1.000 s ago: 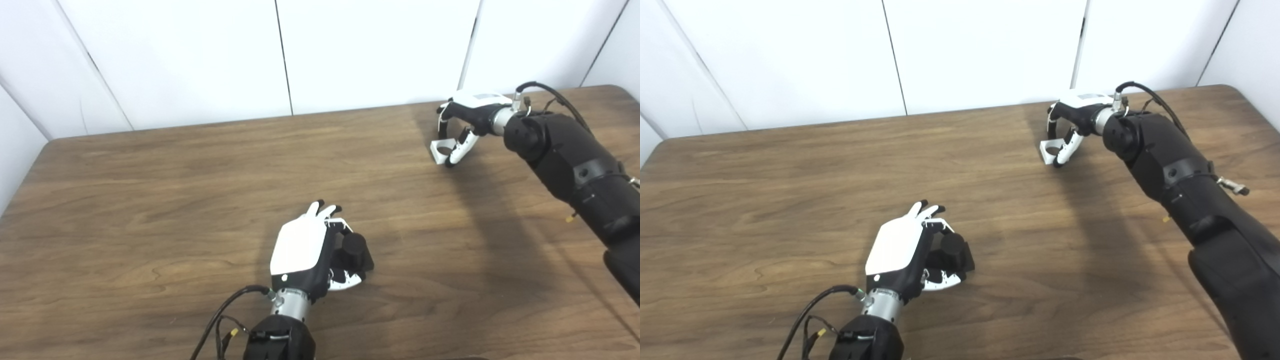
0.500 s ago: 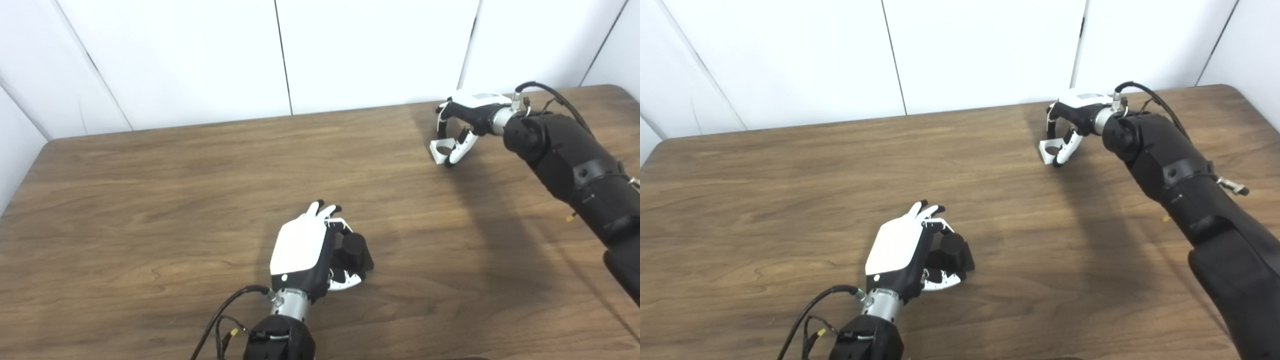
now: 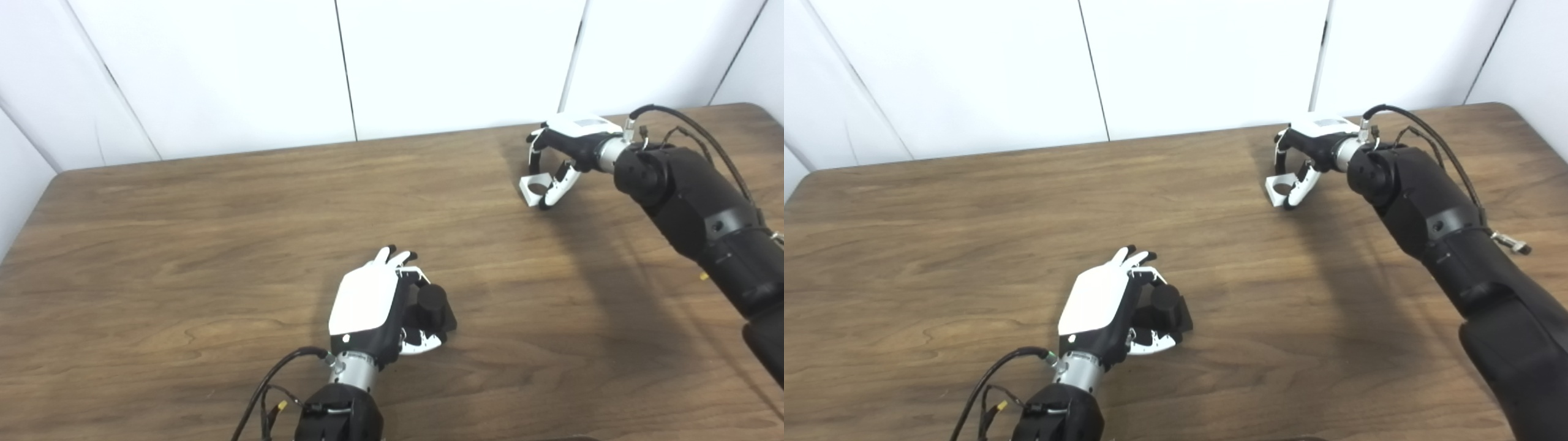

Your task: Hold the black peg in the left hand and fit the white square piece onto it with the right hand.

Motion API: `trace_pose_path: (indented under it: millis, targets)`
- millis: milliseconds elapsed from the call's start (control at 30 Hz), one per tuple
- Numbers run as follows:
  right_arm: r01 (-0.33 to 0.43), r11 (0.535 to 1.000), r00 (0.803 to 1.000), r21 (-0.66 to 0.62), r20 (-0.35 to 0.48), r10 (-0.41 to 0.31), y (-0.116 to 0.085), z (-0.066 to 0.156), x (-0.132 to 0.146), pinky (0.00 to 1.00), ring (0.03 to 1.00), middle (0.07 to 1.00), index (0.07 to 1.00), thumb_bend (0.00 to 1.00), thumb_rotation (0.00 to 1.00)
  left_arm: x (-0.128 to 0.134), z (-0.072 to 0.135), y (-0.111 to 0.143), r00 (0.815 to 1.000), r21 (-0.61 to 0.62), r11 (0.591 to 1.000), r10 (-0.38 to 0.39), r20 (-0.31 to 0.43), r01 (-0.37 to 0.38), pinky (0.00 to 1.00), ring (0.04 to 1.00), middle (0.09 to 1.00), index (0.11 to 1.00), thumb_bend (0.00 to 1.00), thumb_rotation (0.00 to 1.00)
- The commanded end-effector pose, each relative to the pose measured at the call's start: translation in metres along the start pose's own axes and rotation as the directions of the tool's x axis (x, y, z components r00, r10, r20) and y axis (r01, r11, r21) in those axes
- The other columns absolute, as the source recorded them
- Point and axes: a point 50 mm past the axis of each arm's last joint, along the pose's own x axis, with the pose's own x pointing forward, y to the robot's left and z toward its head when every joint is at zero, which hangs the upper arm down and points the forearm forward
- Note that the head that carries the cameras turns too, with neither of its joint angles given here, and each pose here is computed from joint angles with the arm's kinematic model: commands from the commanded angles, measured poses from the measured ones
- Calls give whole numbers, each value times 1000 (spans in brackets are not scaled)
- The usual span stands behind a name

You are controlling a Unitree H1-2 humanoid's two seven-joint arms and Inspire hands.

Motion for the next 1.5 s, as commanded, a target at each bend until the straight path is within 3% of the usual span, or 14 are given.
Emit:
trace_pose_path:
  millis: [0, 333, 767, 1000, 1467]
  targets:
    - [91, 996, 996, -19, 7, -91, -42, 1, -7, 985, 1000, 915, 491, 524, 145, 3, -1, 3, 1000, 26, 1000, 2, 16, -3, 901, 974, 890, 491, 523, 71]
    - [103, 994, 994, -27, 44, -101, -51, 19, -28, 986, 1000, 916, 490, 525, 146, 6, 2, 2, 1000, 8, 1000, -5, 22, 5, 945, 994, 904, 491, 524, 69]
    - [100, 993, 985, -70, 149, -89, -59, 55, -63, 981, 1000, 915, 491, 525, 148, 9, -1, 5, 1000, 32, 999, -2, 11, 2, 925, 983, 897, 492, 523, 71]
    - [111, 991, 970, -77, 226, -91, -61, 82, -84, 989, 1000, 908, 490, 525, 147, 9, 1, 4, 1000, 13, 1000, 1, 16, -2, 934, 990, 899, 491, 524, 70]
    - [115, 991, 941, -71, 327, -86, -54, 112, -117, 977, 1000, 915, 489, 525, 146, 9, 1, 4, 1000, 17, 1000, -3, 12, 3, 937, 988, 900, 491, 524, 70]
